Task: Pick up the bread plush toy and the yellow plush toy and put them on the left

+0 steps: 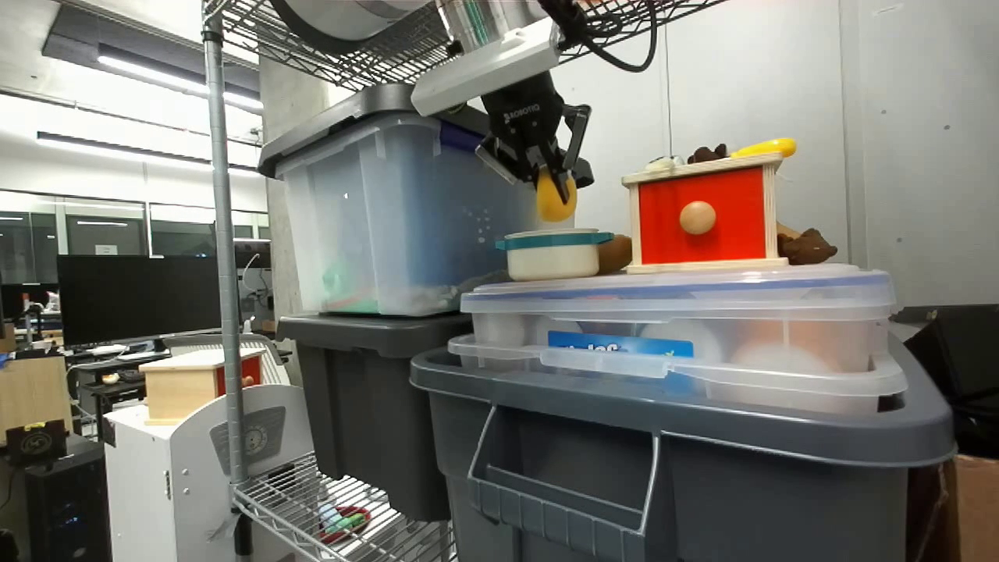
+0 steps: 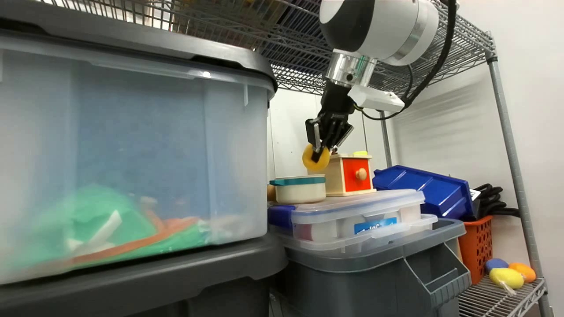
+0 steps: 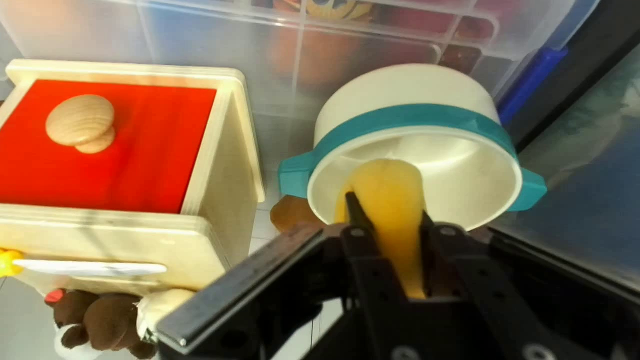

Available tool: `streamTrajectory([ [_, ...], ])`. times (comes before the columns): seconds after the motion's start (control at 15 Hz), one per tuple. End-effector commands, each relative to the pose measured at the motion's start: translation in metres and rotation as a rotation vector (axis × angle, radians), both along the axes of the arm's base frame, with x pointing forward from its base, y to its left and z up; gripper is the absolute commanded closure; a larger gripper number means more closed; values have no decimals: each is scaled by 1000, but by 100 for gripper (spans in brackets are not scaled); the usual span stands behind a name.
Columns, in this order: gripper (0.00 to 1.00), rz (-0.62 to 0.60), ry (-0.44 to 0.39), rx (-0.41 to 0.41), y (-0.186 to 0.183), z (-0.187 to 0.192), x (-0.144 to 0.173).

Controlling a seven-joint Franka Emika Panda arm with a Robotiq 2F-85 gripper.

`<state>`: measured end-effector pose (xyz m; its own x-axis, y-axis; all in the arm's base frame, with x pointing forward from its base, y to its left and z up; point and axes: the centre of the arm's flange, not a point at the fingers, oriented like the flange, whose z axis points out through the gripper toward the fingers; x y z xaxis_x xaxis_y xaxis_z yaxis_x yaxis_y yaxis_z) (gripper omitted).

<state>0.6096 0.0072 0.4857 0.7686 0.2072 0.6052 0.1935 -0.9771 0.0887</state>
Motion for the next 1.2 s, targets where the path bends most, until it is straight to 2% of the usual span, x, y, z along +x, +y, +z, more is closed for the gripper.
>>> streamTrajectory([
  [0.0,95,-5,-4,-6,4,6,13],
  [0.4,95,-2,1,-8,7,0,21],
  [0.47,55,-3,4,-6,8,0,22],
  [0.6,47,-10,8,-4,8,0,24],
  [1.0,5,-11,-4,-3,7,15,19],
  [1.07,0,-12,-7,-3,7,17,19],
  [1.13,0,-11,-10,-3,6,19,18],
])
